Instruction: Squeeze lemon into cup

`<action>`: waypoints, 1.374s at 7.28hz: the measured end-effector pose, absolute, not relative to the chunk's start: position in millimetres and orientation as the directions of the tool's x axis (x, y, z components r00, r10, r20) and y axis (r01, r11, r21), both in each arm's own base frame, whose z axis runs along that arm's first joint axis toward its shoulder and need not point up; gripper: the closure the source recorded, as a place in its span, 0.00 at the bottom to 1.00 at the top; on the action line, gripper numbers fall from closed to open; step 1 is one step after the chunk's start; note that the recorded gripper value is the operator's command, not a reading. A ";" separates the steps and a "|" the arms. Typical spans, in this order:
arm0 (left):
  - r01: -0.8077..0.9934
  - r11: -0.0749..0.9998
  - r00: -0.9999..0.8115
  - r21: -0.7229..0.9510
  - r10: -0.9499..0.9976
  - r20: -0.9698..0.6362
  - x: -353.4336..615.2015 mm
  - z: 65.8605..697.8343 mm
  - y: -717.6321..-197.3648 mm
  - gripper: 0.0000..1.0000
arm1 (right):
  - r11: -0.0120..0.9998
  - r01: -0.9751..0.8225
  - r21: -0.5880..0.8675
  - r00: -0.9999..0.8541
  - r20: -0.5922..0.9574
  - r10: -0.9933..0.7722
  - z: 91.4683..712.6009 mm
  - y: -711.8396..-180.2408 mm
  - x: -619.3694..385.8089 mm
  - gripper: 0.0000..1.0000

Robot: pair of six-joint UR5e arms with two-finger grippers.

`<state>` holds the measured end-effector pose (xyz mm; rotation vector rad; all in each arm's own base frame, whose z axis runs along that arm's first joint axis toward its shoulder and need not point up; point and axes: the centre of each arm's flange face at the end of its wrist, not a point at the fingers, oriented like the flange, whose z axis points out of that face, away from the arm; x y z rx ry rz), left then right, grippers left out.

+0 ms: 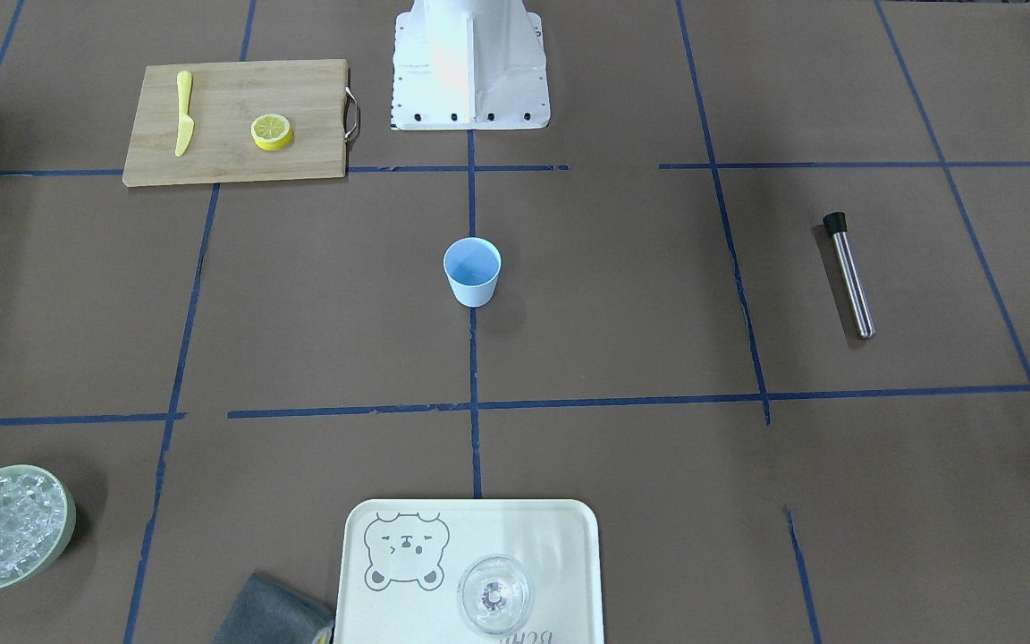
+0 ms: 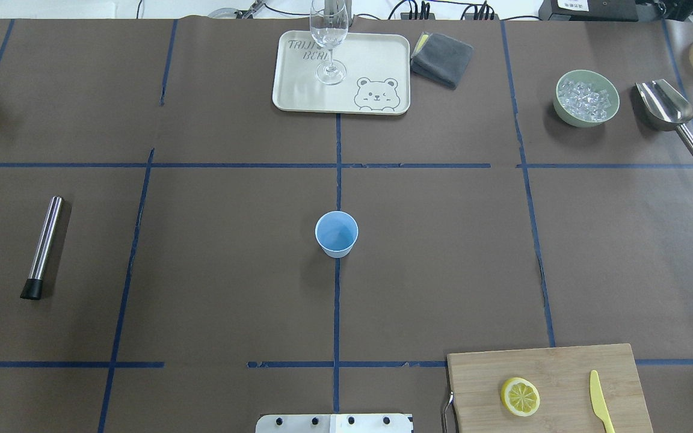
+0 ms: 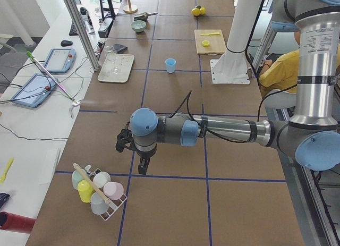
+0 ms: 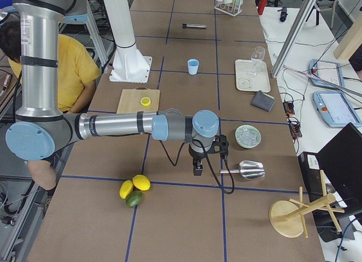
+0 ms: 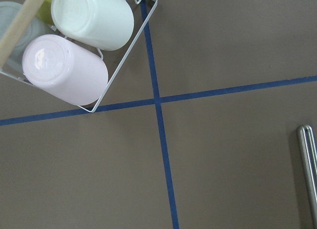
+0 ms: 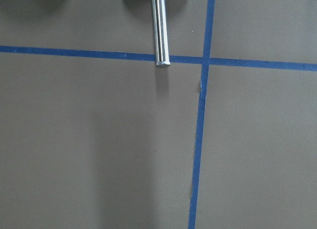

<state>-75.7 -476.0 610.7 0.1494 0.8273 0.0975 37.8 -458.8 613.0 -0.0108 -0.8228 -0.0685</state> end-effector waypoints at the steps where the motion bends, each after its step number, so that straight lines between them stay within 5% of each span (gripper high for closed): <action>1: -0.030 0.983 0.673 0.179 0.152 -0.724 -75.8 609.2 -475.5 0.00 | 0.998 0.064 0.013 0.677 0.734 -0.053 614.4 -458.8 37.7 0.00; 10: -0.031 0.970 0.633 0.240 0.205 -0.747 -71.2 602.8 -476.3 0.00 | 0.985 0.143 0.098 0.523 0.838 -0.159 559.6 -454.8 -11.2 0.00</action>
